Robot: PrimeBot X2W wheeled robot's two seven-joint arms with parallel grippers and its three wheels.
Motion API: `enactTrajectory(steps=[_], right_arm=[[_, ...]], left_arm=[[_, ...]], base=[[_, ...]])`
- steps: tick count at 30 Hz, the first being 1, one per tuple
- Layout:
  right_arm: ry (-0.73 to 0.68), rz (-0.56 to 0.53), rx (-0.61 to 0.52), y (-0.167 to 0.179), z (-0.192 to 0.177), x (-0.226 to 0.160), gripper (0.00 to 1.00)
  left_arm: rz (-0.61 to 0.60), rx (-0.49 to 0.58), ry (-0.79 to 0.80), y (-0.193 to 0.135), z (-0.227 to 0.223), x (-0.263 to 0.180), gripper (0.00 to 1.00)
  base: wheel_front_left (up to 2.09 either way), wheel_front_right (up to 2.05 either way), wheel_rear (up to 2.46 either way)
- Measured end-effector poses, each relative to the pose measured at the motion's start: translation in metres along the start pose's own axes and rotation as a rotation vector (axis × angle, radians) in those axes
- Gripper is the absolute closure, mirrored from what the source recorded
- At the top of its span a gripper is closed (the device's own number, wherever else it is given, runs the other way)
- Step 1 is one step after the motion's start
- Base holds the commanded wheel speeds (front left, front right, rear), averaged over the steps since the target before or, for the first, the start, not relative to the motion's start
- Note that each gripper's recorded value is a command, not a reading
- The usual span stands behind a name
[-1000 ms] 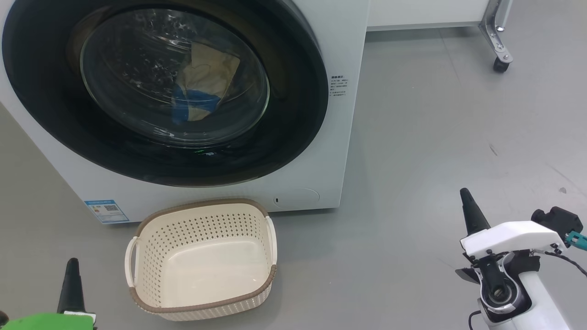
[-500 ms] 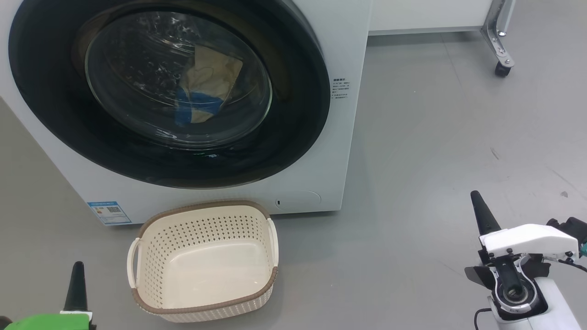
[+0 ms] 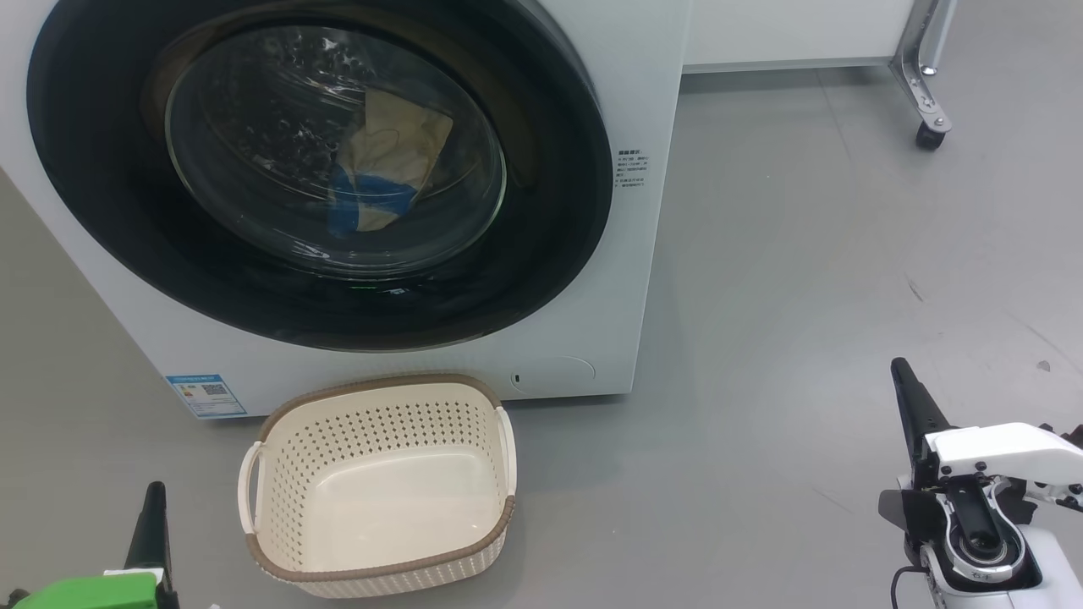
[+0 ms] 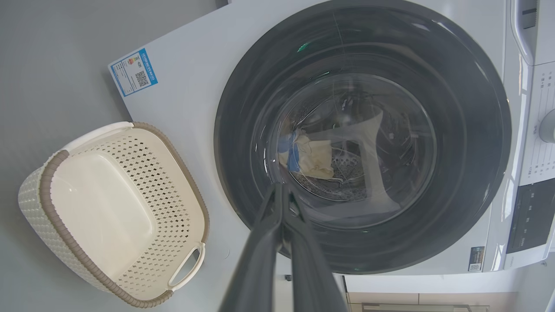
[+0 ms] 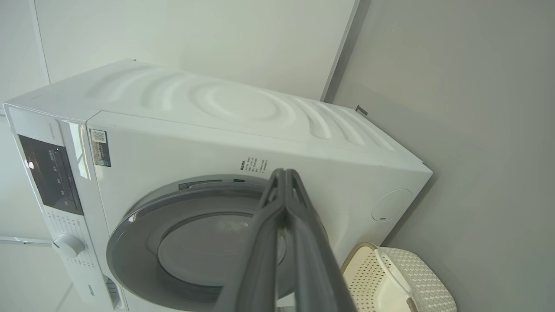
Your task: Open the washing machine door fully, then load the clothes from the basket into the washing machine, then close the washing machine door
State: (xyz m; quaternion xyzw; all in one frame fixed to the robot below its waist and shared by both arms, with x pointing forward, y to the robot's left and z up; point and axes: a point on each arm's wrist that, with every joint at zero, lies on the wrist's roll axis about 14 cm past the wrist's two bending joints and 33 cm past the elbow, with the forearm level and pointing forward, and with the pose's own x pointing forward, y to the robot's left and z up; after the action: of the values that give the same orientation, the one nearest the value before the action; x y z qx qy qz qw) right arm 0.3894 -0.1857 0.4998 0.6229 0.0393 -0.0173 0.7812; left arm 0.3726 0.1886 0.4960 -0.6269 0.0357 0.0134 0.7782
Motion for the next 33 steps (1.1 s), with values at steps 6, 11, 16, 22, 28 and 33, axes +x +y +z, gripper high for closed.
enactTrajectory(steps=[6,11,16,22,28,33], right_arm=[[-0.015,-0.001,0.078,-0.003,0.006,-0.004,1.00],[-0.033,0.019,0.153,0.001,0.013,-0.005,1.00],[-0.048,0.032,0.213,0.003,0.020,-0.006,1.00],[-0.052,0.022,0.231,-0.001,0.020,-0.009,1.00],[-0.052,0.022,0.231,-0.001,0.020,-0.009,1.00],[-0.052,0.022,0.232,-0.001,0.020,-0.009,1.00]], left_arm=[[-0.010,-0.071,0.000,-0.003,0.001,0.002,1.00],[-0.003,-0.144,0.003,-0.002,-0.001,0.001,1.00],[-0.010,-0.191,0.002,-0.003,-0.001,0.001,1.00],[-0.019,-0.219,-0.002,-0.006,0.001,0.003,1.00],[-0.019,-0.219,-0.002,-0.006,0.001,0.003,1.00],[-0.019,-0.220,-0.003,-0.006,0.001,0.003,1.00]], base=[[0.00,0.00,0.00],[0.00,0.00,0.00],[0.00,0.00,0.00],[0.00,0.00,0.00],[0.00,0.00,0.00],[0.00,0.00,0.00]])
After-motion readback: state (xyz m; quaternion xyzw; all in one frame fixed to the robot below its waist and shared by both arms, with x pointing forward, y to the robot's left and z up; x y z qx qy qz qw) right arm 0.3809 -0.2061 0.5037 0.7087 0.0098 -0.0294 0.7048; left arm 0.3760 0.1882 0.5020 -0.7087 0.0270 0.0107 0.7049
